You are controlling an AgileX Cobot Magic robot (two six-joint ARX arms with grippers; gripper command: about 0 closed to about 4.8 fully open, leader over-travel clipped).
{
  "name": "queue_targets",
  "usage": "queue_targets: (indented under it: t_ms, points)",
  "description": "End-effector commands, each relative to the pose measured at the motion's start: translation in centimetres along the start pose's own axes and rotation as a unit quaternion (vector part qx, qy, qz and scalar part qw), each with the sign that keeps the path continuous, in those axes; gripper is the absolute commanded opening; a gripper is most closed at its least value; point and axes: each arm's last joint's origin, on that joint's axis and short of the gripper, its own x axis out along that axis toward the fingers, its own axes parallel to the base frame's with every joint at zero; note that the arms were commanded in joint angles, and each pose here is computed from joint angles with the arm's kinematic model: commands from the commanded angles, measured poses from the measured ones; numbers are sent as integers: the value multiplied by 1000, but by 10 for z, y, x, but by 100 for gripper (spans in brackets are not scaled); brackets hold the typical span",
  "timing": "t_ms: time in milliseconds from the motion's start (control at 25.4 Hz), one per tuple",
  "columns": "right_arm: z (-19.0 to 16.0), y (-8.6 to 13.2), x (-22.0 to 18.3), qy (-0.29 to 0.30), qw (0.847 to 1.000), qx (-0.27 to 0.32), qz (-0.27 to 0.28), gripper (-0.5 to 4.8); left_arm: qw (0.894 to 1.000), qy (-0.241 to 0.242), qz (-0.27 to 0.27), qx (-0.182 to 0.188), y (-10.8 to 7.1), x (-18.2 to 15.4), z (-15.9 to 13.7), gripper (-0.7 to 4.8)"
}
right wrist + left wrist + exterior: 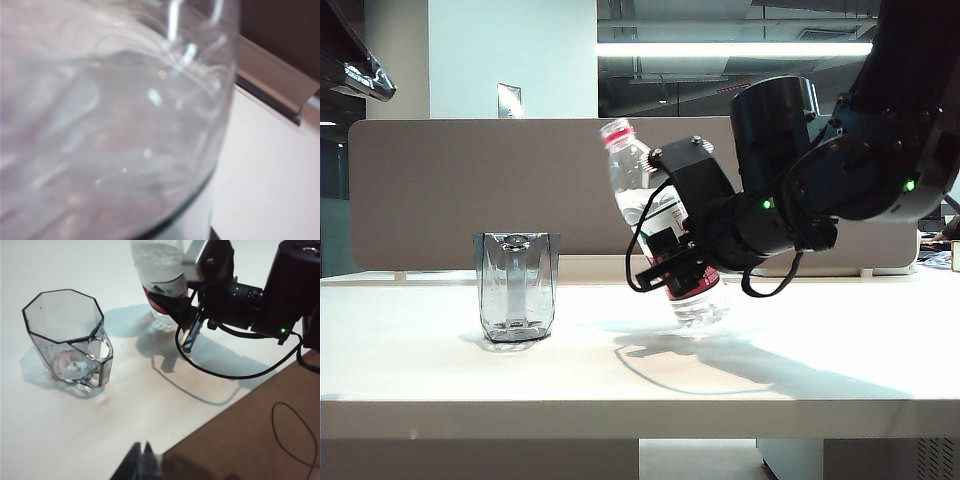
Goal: Pick up the mineral water bottle on the table and pour water into the mug until it's full.
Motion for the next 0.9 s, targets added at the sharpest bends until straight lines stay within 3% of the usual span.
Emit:
queue_targets:
  t_ms: [39, 393, 708, 904]
  points:
    - [15, -6, 2, -6, 997, -72, -8, 220, 1000, -8, -3, 4, -1, -1, 2, -3]
    - [27, -10, 9, 0, 986, -168, -11, 220, 1000, -8, -3, 4, -1, -1, 2, -2]
    - [34, -14, 13, 6, 965, -261, -32, 220, 1000, -8, -3, 4, -1, -1, 2, -2]
    - [45, -19, 17, 9, 944, -325, -52, 220, 1000, -8, -3, 4, -1, -1, 2, -2]
